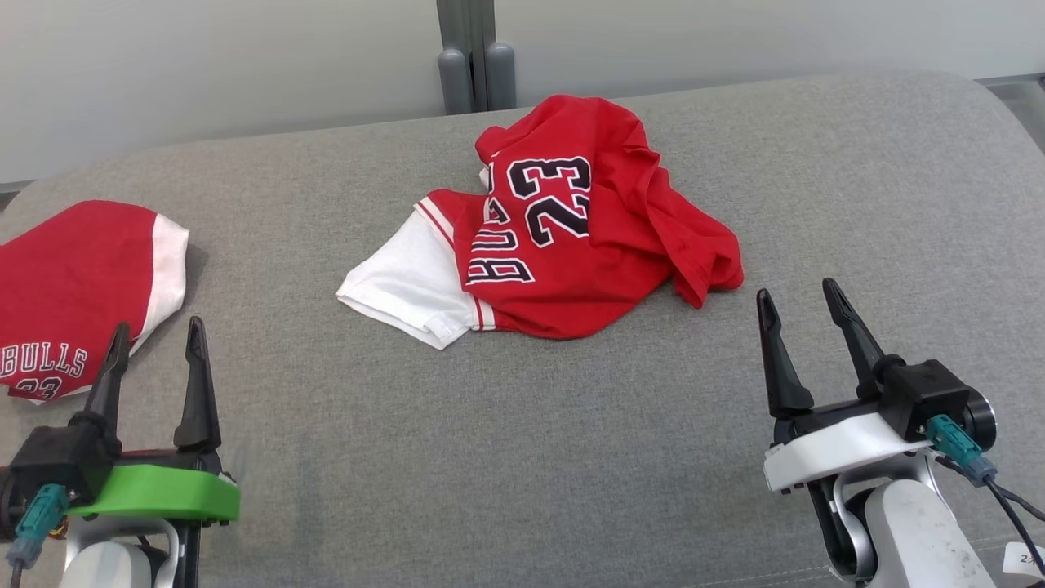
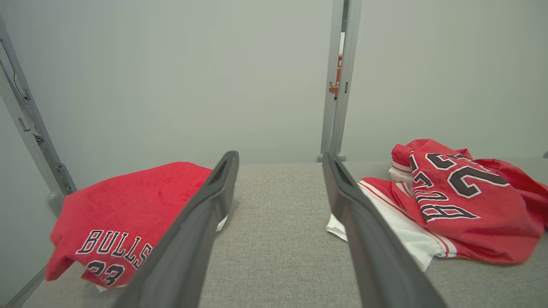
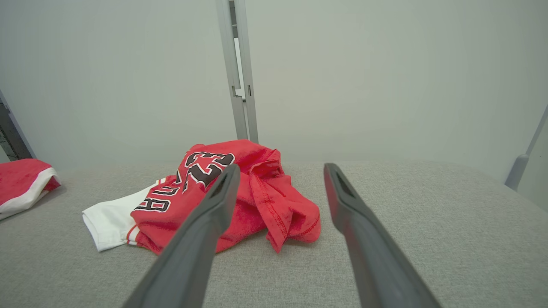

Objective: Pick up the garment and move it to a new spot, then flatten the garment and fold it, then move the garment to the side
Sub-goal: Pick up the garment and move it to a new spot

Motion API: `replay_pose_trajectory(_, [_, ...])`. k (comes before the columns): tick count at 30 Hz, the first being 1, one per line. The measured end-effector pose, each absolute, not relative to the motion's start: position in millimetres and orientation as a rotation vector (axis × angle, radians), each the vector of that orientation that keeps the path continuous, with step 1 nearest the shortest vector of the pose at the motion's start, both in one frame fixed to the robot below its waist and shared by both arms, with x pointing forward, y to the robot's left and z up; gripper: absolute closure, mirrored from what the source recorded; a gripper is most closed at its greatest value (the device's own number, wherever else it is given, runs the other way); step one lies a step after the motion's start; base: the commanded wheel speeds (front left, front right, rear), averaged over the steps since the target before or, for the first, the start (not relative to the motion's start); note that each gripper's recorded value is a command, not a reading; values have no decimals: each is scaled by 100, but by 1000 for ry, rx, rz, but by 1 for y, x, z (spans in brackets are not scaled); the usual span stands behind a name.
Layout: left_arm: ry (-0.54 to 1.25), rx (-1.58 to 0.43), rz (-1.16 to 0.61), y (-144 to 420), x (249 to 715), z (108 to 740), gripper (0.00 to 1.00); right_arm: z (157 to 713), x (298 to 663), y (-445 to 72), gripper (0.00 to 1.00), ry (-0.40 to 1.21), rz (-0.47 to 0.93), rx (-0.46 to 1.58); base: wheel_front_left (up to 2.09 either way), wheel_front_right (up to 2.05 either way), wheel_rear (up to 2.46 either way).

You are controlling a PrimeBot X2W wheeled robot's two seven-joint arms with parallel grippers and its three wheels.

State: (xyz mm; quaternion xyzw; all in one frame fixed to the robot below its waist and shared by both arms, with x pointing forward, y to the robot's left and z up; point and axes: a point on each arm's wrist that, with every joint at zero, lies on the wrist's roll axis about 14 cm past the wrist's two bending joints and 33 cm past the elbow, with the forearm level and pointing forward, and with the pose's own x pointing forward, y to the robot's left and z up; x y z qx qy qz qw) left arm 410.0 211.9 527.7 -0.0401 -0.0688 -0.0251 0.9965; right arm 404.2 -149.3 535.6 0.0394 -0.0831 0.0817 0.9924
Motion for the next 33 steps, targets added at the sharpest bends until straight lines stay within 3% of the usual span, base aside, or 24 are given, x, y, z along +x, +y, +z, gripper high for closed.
replay_pose_trajectory(33, [-99,-113,-23,208,378,512,0,529,393,-135,0,-141,201,104,0,0,0])
